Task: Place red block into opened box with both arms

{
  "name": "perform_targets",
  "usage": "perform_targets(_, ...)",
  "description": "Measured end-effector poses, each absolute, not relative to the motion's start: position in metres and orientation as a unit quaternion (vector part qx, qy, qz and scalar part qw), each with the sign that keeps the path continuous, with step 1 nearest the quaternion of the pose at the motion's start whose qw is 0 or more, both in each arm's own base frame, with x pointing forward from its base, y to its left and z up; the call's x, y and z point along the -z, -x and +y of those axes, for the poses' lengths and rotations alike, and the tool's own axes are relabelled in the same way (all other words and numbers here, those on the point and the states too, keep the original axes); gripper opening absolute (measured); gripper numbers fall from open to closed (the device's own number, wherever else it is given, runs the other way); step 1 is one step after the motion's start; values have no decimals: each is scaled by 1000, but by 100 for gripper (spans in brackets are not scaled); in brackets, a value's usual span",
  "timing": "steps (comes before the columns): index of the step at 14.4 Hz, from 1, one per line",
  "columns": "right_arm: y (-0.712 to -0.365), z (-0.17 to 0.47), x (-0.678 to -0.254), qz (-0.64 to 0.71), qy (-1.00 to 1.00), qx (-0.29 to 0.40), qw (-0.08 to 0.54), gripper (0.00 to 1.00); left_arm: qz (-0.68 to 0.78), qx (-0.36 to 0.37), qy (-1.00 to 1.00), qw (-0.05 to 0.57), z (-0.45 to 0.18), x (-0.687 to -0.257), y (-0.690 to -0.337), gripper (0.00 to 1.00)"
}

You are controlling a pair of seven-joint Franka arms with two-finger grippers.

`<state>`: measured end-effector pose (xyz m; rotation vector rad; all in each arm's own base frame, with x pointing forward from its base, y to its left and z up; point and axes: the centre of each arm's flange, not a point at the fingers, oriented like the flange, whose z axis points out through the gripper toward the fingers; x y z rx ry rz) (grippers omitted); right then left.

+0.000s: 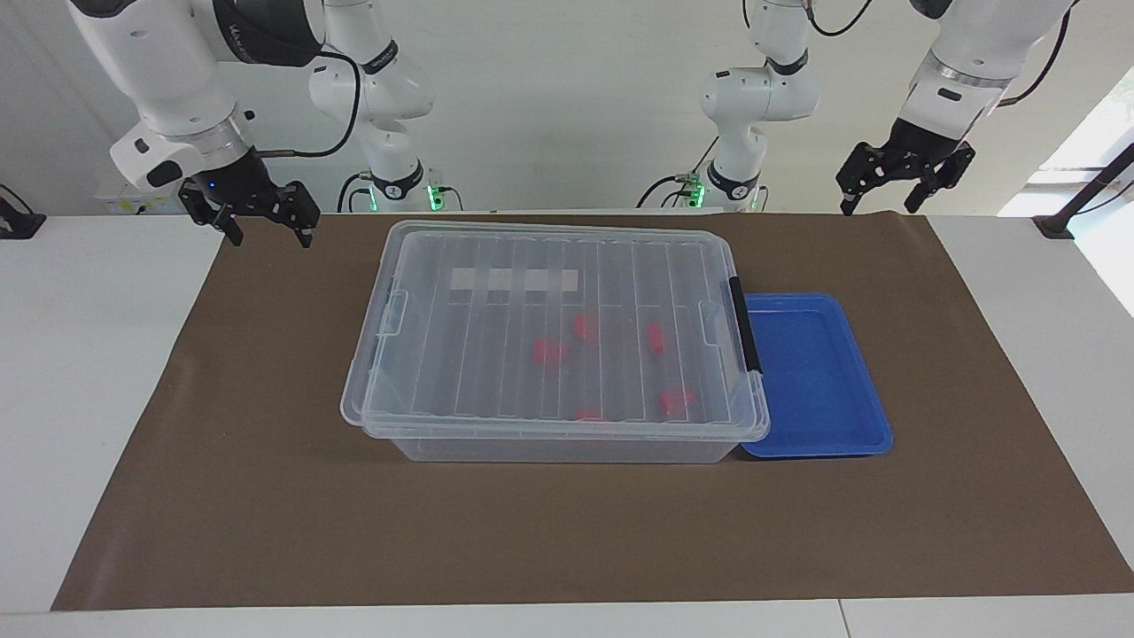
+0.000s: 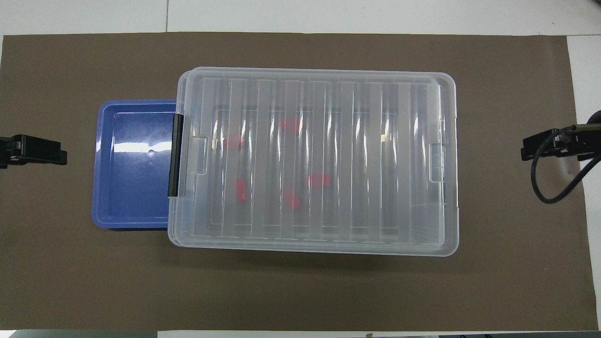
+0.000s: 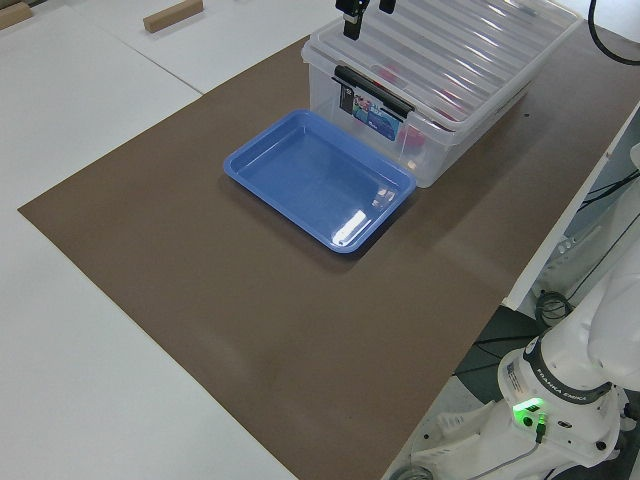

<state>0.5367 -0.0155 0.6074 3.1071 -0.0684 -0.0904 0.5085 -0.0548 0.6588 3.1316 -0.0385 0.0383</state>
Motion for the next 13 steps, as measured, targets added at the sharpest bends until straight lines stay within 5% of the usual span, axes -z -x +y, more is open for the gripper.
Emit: perform_targets(13, -537, -16, -607, -22, -999, 29, 16, 100, -11, -21, -1000, 5, -54, -647, -507, 100)
